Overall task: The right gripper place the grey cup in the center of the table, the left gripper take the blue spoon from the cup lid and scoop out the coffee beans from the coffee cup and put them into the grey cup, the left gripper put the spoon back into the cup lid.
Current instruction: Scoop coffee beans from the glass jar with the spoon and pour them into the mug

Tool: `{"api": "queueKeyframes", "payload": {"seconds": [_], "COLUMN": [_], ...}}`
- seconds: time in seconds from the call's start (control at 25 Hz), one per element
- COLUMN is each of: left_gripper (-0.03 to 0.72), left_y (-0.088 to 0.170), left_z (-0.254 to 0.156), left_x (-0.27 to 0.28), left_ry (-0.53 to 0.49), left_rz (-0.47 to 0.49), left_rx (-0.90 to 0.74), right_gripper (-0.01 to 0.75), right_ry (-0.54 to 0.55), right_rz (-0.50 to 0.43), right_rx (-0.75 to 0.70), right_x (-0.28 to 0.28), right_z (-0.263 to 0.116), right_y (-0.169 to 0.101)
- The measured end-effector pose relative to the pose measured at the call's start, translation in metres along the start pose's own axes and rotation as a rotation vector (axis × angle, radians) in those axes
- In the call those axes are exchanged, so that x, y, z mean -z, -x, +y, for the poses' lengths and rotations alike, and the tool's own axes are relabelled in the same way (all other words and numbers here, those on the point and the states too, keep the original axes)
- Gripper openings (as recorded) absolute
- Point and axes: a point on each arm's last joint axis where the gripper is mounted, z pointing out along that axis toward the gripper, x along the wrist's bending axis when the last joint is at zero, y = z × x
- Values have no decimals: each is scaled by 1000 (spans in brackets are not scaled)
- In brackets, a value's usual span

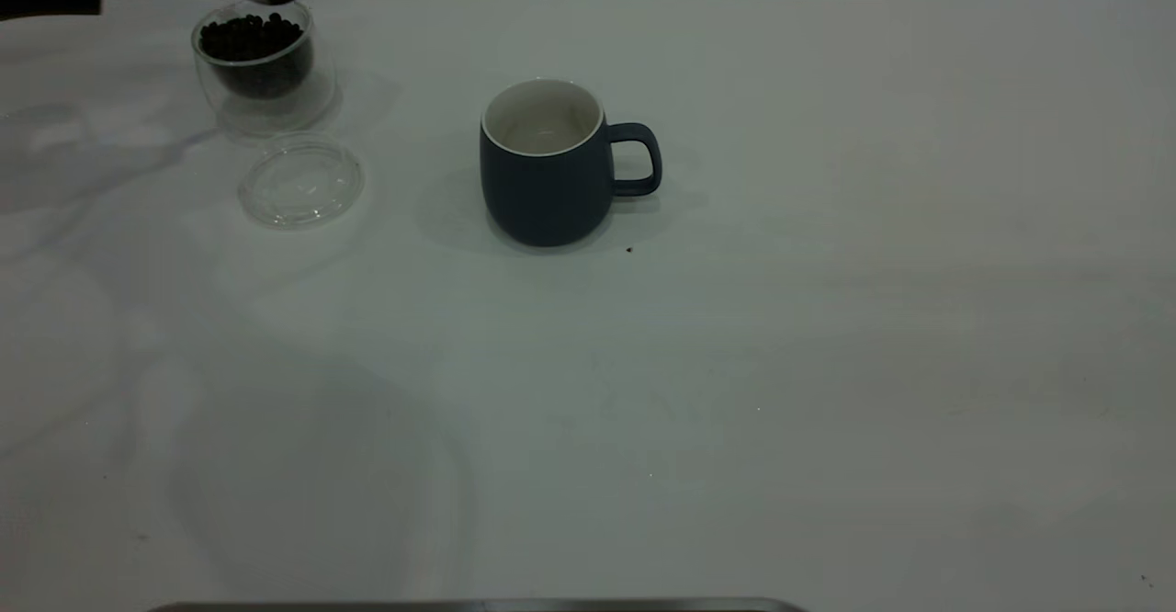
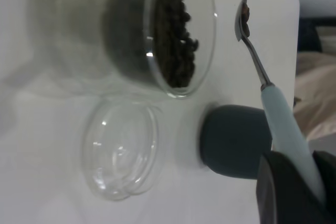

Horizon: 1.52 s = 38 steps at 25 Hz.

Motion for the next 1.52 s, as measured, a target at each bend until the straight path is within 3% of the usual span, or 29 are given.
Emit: {"api": "queueKeyframes", "payload": {"seconds": [1.08,1.52], "left_gripper": [134,134], "left_y": [62,75], "left_z": [-20,-21], "left_x": [-103,-104], "left_ry": [-223,-237], "left_rz": [-42,-31], "left_rx": [-91,-110], "right_gripper": [453,453], "right_ry": [0,0], "right_rz": [0,0], "right_rx": [0,0], "right_x": [0,0], "right_z": [0,0], "right_y": [0,0]}}
